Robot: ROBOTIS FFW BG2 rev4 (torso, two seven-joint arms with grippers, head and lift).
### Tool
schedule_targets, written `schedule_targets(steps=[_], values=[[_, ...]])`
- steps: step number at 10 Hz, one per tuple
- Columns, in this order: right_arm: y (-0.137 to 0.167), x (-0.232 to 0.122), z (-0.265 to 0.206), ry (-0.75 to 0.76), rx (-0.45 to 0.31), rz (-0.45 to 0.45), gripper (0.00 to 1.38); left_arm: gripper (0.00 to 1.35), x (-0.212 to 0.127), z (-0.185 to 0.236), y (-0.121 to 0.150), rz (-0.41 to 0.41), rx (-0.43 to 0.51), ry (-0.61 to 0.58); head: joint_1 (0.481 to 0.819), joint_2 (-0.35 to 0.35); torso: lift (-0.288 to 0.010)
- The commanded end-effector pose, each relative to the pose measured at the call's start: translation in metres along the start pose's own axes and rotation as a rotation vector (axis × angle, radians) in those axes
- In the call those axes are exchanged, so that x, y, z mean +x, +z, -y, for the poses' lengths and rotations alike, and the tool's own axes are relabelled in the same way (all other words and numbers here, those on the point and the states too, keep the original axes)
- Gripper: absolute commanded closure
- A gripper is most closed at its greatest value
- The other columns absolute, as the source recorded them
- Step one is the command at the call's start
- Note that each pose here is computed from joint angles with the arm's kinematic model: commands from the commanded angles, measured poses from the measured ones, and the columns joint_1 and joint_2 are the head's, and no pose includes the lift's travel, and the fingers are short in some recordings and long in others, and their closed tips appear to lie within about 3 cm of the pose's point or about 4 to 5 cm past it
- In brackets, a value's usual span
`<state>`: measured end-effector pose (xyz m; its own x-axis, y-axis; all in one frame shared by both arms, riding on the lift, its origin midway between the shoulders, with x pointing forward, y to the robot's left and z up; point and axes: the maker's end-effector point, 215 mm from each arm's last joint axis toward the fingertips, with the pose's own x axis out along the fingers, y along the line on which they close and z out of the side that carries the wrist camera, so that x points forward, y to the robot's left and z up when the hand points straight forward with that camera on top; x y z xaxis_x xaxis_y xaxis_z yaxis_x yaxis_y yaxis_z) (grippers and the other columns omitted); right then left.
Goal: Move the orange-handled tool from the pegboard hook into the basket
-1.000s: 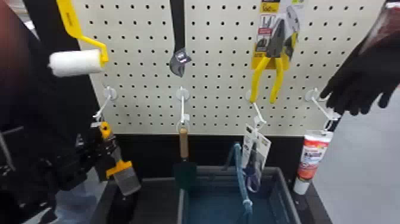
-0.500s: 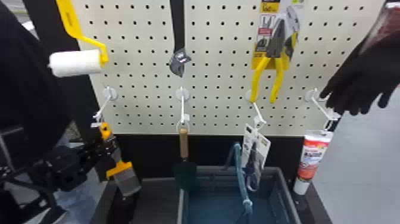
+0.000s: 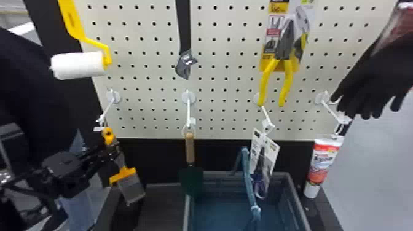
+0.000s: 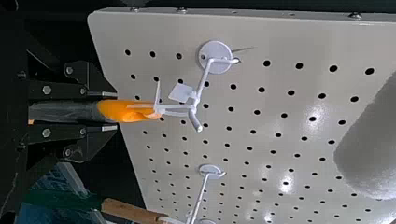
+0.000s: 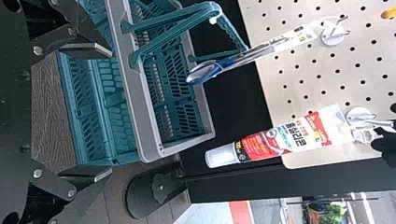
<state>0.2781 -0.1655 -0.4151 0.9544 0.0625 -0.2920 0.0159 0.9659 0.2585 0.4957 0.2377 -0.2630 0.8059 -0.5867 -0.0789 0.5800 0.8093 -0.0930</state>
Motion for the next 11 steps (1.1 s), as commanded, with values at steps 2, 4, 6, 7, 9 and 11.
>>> schedule_targets(steps=[2, 4, 6, 7, 9, 11], values=[[-0.0003, 0.0000, 0.0000, 0.000, 0.000, -0.001, 0.40, 1.00, -0.0003, -0.0005, 0.0000, 0.000, 0.000, 0.001, 0.549, 0.000, -0.100], [-0.0003, 0.0000, -0.0002, 0.001, 0.001, -0.001, 0.40, 1.00, -0.0007, -0.0002, -0.0011, -0.002, -0.002, 0.001, 0.549, 0.000, -0.100], [-0.0008, 0.0000, 0.0001, 0.000, 0.001, -0.003, 0.40, 1.00, 0.0003, 0.0015, -0.0013, -0.001, -0.005, -0.003, 0.549, 0.000, -0.100], [-0.0026, -0.0002, 0.0003, -0.001, 0.001, -0.006, 0.40, 1.00, 0.0019, 0.0043, -0.0010, 0.003, -0.010, -0.009, 0.549, 0.000, -0.100], [-0.0026, -0.0002, 0.0000, 0.001, 0.001, -0.006, 0.40, 1.00, 0.0038, 0.0069, 0.0021, 0.015, -0.018, -0.014, 0.549, 0.000, -0.100], [-0.0026, -0.0002, 0.0000, 0.001, 0.001, -0.006, 0.40, 1.00, 0.0040, 0.0084, 0.0043, 0.020, -0.016, -0.019, 0.549, 0.000, -0.100]])
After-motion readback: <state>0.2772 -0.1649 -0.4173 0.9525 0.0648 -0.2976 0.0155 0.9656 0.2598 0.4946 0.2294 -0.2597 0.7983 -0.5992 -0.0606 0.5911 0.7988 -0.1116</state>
